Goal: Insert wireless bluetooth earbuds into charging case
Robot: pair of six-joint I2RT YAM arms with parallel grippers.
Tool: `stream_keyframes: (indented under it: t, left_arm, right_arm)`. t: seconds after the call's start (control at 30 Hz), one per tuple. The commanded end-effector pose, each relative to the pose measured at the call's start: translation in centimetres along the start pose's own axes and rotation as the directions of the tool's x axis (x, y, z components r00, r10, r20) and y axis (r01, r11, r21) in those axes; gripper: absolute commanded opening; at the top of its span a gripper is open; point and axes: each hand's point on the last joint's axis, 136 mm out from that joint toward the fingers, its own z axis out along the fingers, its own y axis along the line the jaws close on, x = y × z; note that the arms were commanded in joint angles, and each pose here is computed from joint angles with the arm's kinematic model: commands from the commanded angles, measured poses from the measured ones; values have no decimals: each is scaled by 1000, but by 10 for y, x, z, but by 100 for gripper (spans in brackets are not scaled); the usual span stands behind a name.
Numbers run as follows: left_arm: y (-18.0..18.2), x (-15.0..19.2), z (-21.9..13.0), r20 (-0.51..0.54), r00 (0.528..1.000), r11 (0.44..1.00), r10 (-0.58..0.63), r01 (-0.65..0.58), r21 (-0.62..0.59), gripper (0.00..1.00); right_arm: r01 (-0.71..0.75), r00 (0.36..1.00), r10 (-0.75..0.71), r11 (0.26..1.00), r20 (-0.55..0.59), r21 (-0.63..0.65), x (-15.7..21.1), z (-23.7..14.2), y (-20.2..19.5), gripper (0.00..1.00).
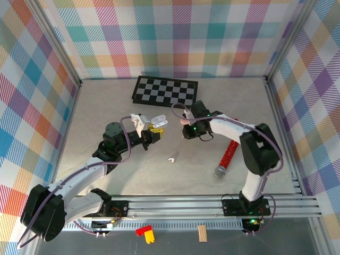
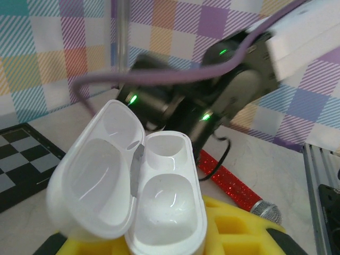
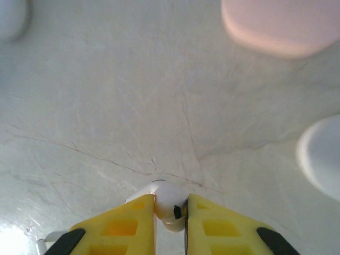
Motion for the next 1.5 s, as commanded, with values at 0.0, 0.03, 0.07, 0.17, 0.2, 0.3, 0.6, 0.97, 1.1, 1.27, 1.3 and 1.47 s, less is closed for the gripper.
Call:
stream_keyframes:
  t: [0.0, 0.03, 0.07, 0.17, 0.2, 0.3, 0.6, 0.97, 1.1, 1.27, 1.3, 1.47]
  left_arm:
    - [8, -5, 2, 38, 999, 1000, 3, -1, -27, 0]
    - [9, -3, 3, 34, 999, 1000, -2, 3, -28, 0]
    - [11, -1, 5, 30, 1000, 999, -8, 9, -33, 0]
    - [17, 1, 9, 38, 999, 998, -26, 28, -54, 0]
    - [20, 2, 11, 36, 999, 998, -34, 36, -60, 0]
    - [21, 10, 19, 9, 999, 997, -44, 44, -56, 0]
    - [16, 27, 34, -71, 997, 998, -18, 14, -59, 0]
    - [8, 26, 38, -81, 997, 1000, -11, 10, -23, 0]
    - [8, 30, 39, -94, 996, 1000, -11, 10, -14, 0]
    - [6, 26, 37, -84, 996, 1000, -10, 9, -11, 0]
    - [6, 25, 37, -83, 996, 1000, -9, 8, -12, 0]
    - [5, 23, 35, -82, 997, 1000, -7, 6, -13, 0]
  right_arm:
    - [72, 975, -76, 997, 207, 30, -38, -37, 4, 17]
    - [81, 968, -85, 996, 237, 29, -41, -44, 6, 17]
    - [90, 960, -95, 995, 263, 29, -44, -53, 8, 17]
    - [125, 938, -132, 991, 320, 43, -51, -77, 16, 17]
    - [147, 926, -156, 988, 345, 51, -54, -86, 20, 17]
    - [220, 883, -235, 972, 406, 85, -60, -111, 36, 17]
    - [396, 753, -384, 913, 535, 98, -68, -165, 92, 16]
    - [529, 673, -485, 843, 558, 95, -70, -170, 139, 17]
    - [546, 659, -496, 832, 565, 94, -74, -170, 148, 17]
    - [582, 647, -532, 807, 546, 97, -72, -163, 155, 17]
    - [588, 646, -540, 803, 539, 98, -71, -161, 156, 17]
    - [609, 656, -565, 788, 499, 92, -64, -150, 155, 16]
